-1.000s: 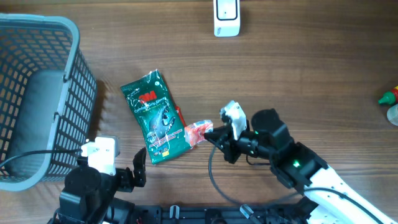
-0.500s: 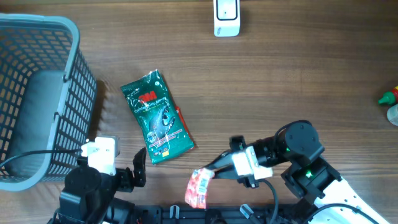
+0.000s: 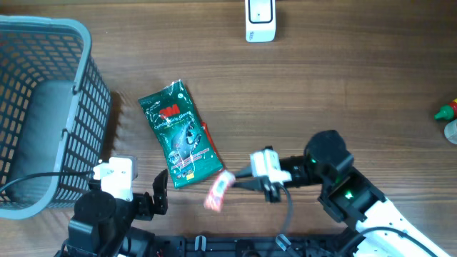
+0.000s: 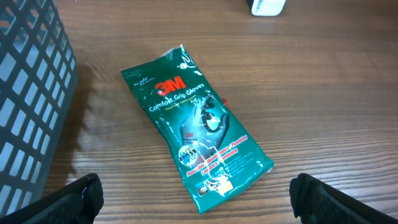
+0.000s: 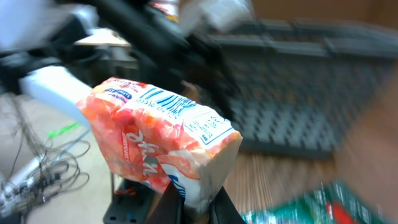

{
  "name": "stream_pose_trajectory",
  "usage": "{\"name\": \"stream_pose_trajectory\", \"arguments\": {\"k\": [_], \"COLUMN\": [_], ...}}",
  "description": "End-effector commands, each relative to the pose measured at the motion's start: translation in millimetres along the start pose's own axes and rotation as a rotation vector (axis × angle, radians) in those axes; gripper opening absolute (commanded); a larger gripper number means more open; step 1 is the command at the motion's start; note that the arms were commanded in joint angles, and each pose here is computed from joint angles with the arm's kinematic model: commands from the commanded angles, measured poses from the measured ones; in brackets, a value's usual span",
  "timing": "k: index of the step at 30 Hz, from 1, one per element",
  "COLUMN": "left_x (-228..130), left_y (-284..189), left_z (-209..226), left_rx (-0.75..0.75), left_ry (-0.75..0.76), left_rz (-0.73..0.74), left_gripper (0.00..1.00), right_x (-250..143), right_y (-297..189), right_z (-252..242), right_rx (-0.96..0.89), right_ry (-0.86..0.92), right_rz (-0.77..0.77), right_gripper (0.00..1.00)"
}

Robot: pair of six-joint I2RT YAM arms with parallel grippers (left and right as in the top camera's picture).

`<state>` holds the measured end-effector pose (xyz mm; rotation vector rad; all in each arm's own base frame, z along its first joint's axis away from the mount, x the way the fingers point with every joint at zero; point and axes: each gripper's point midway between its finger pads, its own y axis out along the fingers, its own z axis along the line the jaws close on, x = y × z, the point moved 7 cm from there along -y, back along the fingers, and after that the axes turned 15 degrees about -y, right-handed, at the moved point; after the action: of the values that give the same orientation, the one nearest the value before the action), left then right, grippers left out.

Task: Scan the item barcode
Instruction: 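Grasp the small tissue pack with the right gripper and lift it, then carry the tissue pack with the right gripper to the white scanner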

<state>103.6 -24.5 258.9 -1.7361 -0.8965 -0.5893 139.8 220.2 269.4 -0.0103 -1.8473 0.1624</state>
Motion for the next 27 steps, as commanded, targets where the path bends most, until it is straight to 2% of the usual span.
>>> {"name": "stream_pose_trajectory", "arguments": {"k": [1, 2, 5, 10, 14, 16, 21, 27], "left_x": [1.9, 1.9, 1.9, 1.9, 1.9, 1.9, 1.9, 1.8], "left_y": [-1.9, -1.9, -1.9, -1.9, -1.9, -1.9, -1.9, -1.9], "left_z": [-1.2, -1.2, -1.2, -1.2, -1.2, -1.2, -1.2, -1.2], "left_rx": [-0.009, -0.009, -0.009, -0.009, -0.009, -0.009, -0.009, -0.008], "left_ry": [-0.009, -0.009, -0.009, -0.009, -0.009, -0.009, -0.009, -0.009], "left_rz": [-0.007, -0.007, -0.007, -0.007, -0.007, -0.007, -0.007, -0.006], "left_gripper": [1.0, 1.0, 1.0, 1.0, 1.0, 1.0, 1.0, 1.0], "right_x": [-33.5, -43.4, -86.6, -116.6, -108.5, -103.4, -116.2, -126.6], "right_y": [5.1, 5.5, 4.8, 11.0, 13.6, 11.6, -14.0, -51.7], "right_z": [-29.8, -36.1, -48.1, -45.5, -49.6, -53.7, -68.2, -96.7], "right_rx": [-0.255, -0.324, -0.583, -0.687, -0.661, -0.631, -0.761, -0.955], "right_ry": [0.385, 0.516, 1.139, 1.661, 1.804, 1.947, 2.335, 2.336], "right_rz": [0.135, 0.155, 0.18, 0.133, 0.038, -0.037, -0.233, -0.485], "right_gripper": [0.04, 0.04, 0.04, 0.04, 0.04, 0.04, 0.04, 0.07]}}
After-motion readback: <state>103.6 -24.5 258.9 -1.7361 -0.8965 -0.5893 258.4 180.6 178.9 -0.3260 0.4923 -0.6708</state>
